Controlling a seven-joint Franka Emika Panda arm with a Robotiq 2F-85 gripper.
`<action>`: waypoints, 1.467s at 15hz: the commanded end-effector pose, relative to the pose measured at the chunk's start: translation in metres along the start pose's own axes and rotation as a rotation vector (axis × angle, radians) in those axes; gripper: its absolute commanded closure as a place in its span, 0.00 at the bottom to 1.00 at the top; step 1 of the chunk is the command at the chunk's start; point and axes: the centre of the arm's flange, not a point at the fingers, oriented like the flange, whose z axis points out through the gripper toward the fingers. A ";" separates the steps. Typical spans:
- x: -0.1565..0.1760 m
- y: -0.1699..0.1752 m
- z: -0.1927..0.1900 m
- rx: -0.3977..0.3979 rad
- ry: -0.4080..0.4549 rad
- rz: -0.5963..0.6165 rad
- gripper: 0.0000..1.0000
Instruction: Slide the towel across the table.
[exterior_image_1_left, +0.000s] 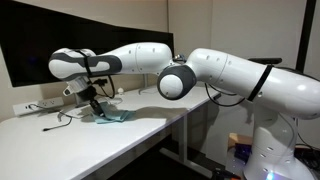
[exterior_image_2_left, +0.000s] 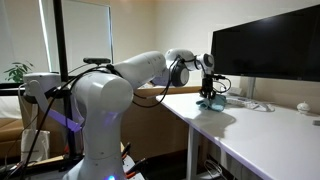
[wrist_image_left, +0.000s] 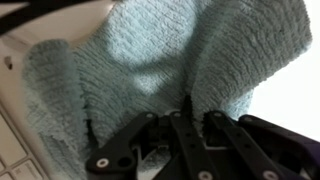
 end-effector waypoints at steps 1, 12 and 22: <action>0.072 0.026 -0.013 0.090 -0.007 -0.099 0.91; 0.000 -0.042 0.052 0.114 -0.081 -0.456 0.91; 0.011 -0.020 0.038 0.131 -0.046 -0.597 0.91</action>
